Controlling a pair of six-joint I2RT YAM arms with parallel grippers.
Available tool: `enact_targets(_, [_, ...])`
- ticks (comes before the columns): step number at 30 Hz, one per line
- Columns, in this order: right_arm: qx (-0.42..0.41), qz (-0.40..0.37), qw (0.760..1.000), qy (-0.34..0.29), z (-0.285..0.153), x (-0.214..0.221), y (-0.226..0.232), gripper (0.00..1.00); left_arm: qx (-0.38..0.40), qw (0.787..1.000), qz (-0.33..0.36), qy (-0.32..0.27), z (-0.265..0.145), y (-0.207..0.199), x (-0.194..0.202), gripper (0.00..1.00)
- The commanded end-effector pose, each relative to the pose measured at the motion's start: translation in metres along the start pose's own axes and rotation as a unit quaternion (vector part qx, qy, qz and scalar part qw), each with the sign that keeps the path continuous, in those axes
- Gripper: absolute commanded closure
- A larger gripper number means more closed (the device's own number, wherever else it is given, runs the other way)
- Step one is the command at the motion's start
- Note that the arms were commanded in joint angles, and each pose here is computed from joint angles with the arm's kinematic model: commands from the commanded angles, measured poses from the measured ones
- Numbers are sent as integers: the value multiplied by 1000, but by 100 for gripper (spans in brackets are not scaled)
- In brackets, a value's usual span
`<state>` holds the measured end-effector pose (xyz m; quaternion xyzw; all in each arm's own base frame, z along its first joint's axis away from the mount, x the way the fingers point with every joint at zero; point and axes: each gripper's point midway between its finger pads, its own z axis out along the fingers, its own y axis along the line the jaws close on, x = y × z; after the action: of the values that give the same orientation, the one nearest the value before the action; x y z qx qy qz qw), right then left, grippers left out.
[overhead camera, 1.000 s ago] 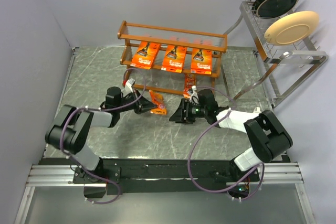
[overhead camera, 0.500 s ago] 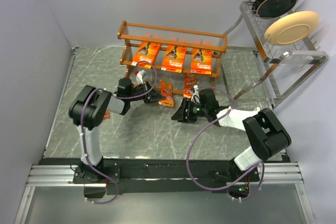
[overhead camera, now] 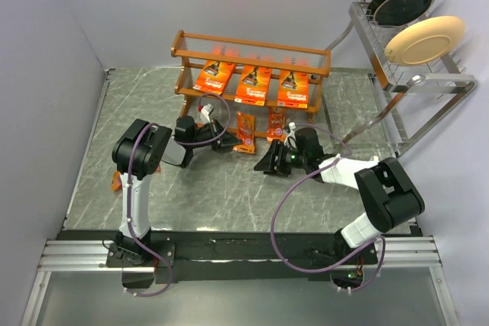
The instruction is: Place and organize the shaving razors onto the shelf
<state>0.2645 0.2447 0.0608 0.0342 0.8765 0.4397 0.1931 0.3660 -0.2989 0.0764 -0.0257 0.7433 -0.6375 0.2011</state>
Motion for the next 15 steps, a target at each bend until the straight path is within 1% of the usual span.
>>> enact_targets(1, [-9,-5,1000,-20,-1,-10,5,39,1,1000,6,2,-6,5,1,87])
enact_targets(4, [-9,-4,1000,-20,0,-12,5,39,-4,1000,-7,-3,-9,12,-3,86])
enact_targets(7, [-8,-2,1000,-20,0,-12,4,39,-14,999,-32,3,-14,27,1,86])
enact_targets(10, [-8,-2,1000,-22,0,-12,4,39,2,999,-35,12,-14,28,-2,87])
enact_targets(11, [-7,-2,1000,-23,0,-13,3,39,8,1000,-26,11,-11,25,-10,86])
enact_targets(13, [-7,-2,1000,-23,0,-12,3,39,11,999,-33,13,-9,26,-17,85])
enact_targets(14, [-8,-4,1000,-23,0,-12,4,39,24,999,-23,15,-4,20,-24,85])
enact_targets(15, [-7,-2,1000,-23,0,-12,3,39,31,999,-33,25,-3,17,-23,85])
